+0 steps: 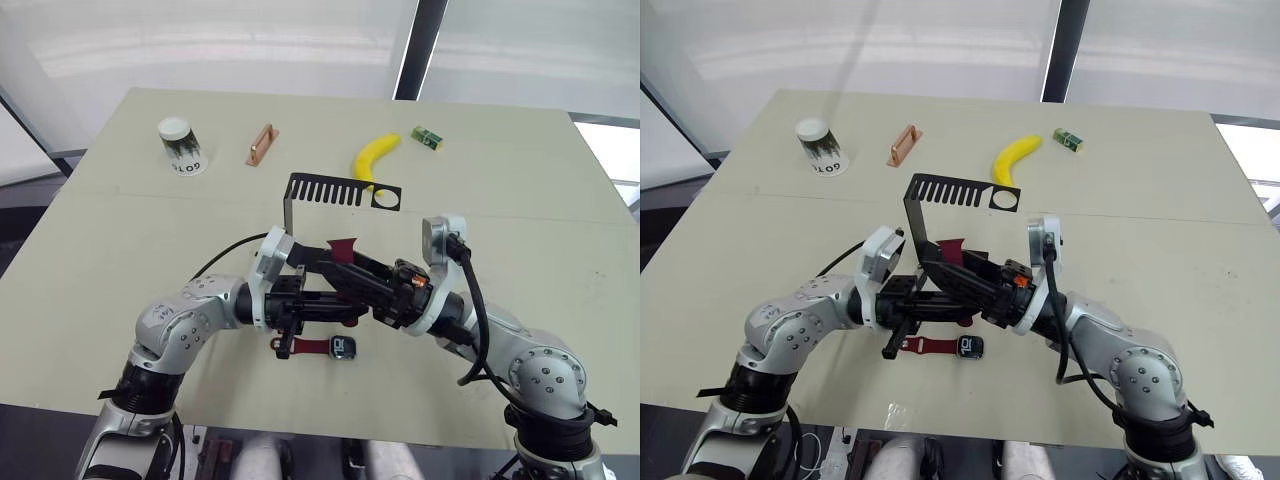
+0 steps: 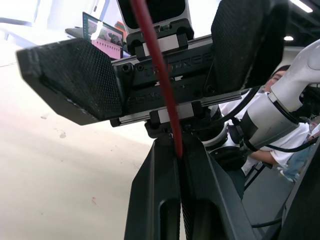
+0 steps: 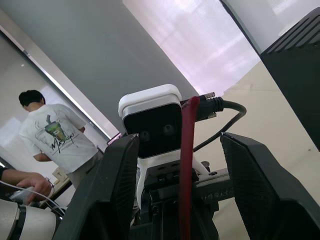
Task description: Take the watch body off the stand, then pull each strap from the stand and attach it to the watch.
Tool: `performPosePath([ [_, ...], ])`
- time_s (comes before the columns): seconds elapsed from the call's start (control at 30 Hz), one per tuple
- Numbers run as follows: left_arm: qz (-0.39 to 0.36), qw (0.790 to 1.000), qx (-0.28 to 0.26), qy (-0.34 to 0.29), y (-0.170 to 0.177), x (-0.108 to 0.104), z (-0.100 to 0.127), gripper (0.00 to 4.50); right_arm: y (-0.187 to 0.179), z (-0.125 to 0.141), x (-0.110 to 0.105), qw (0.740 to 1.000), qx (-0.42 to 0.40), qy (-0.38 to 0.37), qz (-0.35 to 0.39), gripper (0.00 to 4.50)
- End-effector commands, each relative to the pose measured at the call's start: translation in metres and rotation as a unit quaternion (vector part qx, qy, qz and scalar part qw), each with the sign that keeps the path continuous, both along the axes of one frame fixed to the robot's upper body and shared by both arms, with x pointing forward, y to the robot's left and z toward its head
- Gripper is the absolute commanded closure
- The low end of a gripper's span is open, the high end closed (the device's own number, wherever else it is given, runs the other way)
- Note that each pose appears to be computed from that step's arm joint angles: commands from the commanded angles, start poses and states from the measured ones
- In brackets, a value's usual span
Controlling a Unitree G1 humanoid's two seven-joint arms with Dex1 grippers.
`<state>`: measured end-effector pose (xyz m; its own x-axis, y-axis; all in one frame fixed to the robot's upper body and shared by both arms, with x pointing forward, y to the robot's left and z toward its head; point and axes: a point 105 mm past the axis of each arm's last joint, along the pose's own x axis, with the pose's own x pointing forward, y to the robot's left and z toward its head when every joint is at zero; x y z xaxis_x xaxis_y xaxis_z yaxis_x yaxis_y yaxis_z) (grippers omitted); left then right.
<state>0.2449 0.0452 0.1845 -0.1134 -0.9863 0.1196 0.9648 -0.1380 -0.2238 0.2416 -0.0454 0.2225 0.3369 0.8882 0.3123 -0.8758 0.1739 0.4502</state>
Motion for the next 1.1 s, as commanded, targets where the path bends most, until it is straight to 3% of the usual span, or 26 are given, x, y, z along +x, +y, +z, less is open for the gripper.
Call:
performPosePath([
  [0.03,-0.003,1.0,-0.014,-0.019,0.0,-0.003,0.011,4.5,-0.006,0.012,-0.001,0.999,0.033,-0.015,-0.012,1.74],
  [0.37,0.006,1.0,-0.008,-0.014,0.003,-0.001,0.005,4.5,-0.006,0.011,-0.003,0.999,0.035,-0.015,-0.003,1.74],
  [0.47,0.007,1.0,-0.008,-0.013,0.004,-0.001,0.003,4.5,-0.005,0.009,-0.004,0.999,0.033,-0.013,0.0,2.56],
  [0.53,0.008,1.0,-0.008,-0.012,0.004,-0.001,0.002,4.5,-0.004,0.009,-0.004,0.999,0.031,-0.012,0.002,3.55],
  [1.1,0.006,1.0,-0.009,-0.013,0.004,-0.004,-0.002,4.5,-0.001,0.004,-0.009,1.0,0.019,-0.003,0.023,3.55],
])
